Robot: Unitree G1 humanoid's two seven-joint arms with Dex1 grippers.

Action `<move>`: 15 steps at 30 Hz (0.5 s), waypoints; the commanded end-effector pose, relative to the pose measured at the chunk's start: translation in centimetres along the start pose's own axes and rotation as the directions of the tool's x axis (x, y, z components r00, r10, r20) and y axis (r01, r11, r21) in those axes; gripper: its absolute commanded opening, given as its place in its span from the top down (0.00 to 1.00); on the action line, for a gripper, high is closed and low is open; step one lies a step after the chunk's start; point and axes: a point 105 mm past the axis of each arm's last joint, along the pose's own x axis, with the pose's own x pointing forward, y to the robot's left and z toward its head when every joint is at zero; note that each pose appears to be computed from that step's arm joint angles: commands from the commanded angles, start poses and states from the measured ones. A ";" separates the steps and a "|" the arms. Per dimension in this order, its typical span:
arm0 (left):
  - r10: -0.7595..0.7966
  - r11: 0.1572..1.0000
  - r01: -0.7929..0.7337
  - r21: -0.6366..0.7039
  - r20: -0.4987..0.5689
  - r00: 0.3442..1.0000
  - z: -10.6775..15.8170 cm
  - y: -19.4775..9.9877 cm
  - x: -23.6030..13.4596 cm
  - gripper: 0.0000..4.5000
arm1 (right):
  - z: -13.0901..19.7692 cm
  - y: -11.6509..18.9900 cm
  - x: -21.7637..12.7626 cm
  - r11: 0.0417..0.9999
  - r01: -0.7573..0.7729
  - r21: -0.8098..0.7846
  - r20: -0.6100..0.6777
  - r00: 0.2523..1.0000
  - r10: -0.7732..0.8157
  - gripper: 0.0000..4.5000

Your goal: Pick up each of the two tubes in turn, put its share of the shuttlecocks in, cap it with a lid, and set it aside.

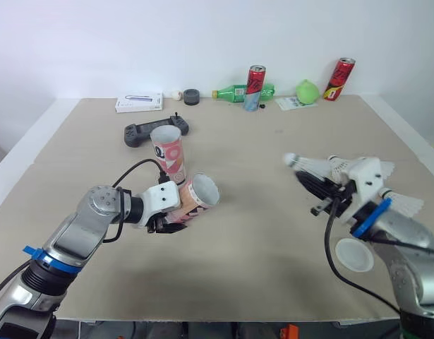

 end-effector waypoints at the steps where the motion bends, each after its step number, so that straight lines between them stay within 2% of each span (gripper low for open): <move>1: -0.098 0.994 0.097 -0.051 -0.017 0.995 -1.1 -1.7 1.8 0.39 | 1.8 3.3 1.7 0.953 -0.249 -0.175 -0.040 0.969 0.245 0.99; 6: -0.100 0.994 0.099 -0.054 -0.011 0.995 -0.9 -1.6 1.9 0.39 | 1.7 6.2 3.8 0.817 -0.461 -0.348 -0.128 0.886 0.445 0.99; 10: -0.097 0.994 0.096 -0.054 -0.014 0.995 -0.9 -1.6 1.9 0.39 | 1.1 7.1 5.5 0.740 -0.516 -0.431 -0.169 0.852 0.496 0.99; 13: -0.092 0.994 0.091 -0.057 -0.014 0.996 -0.9 -1.7 1.8 0.39 | 1.2 7.4 6.1 0.720 -0.530 -0.448 -0.162 0.840 0.518 0.99; 14: -0.090 0.994 0.088 -0.059 -0.016 0.996 -1.0 -1.7 1.7 0.39 | 1.6 7.5 6.3 0.721 -0.532 -0.444 -0.145 0.837 0.528 0.85; 15: -0.087 0.994 0.086 -0.061 -0.017 0.996 -1.0 -1.7 1.7 0.39 | 1.9 7.5 6.3 0.721 -0.537 -0.437 -0.133 0.832 0.539 0.76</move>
